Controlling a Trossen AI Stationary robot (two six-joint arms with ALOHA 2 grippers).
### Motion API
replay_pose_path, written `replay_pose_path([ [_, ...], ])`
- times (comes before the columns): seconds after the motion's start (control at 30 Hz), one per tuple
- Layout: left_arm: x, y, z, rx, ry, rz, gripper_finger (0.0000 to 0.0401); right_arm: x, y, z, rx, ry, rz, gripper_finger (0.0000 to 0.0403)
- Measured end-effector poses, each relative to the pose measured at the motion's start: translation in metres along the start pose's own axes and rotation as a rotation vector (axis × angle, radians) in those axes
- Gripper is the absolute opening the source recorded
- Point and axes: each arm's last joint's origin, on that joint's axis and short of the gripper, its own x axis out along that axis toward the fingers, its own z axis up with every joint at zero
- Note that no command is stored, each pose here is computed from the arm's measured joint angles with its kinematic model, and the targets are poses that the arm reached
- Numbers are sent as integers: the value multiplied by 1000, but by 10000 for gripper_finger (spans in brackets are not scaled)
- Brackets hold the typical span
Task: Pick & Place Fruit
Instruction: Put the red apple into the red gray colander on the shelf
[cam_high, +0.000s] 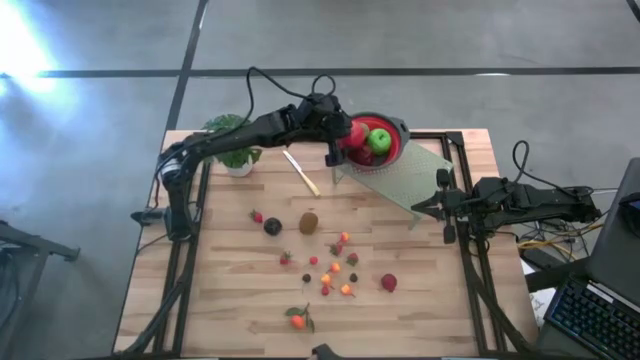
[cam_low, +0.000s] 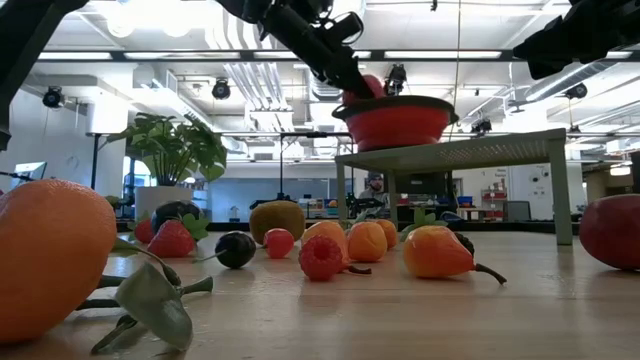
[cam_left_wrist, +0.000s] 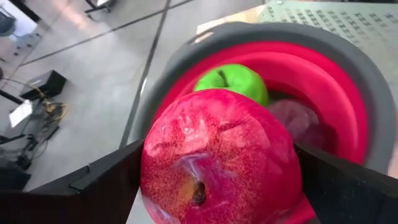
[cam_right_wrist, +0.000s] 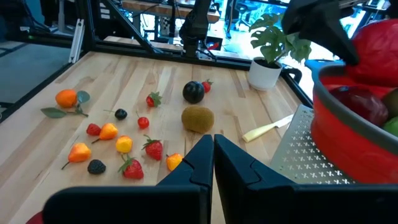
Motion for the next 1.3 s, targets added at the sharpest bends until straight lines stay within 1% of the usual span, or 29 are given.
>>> replay_pose_path([
  [0.13,0,0,1,4,2,18,395,0,0,0,0,0,0,8],
  [0.7,0,1,1,-1,2,21,395,0,0,0,0,0,0,8],
  [0.9,-1,-1,1,-29,-9,-15,395,0,0,0,2,0,0,8],
  [0.97,-1,-1,1,-15,-18,-31,398,0,0,0,0,0,0,8],
  [1.07,-1,-4,1,22,-33,-83,399,0,0,0,2,0,0,8],
  [1.2,-1,-4,1,24,-36,-90,400,0,0,0,2,0,0,8],
  [1.3,-1,-5,-1,0,-17,-100,400,0,0,0,0,0,0,8],
])
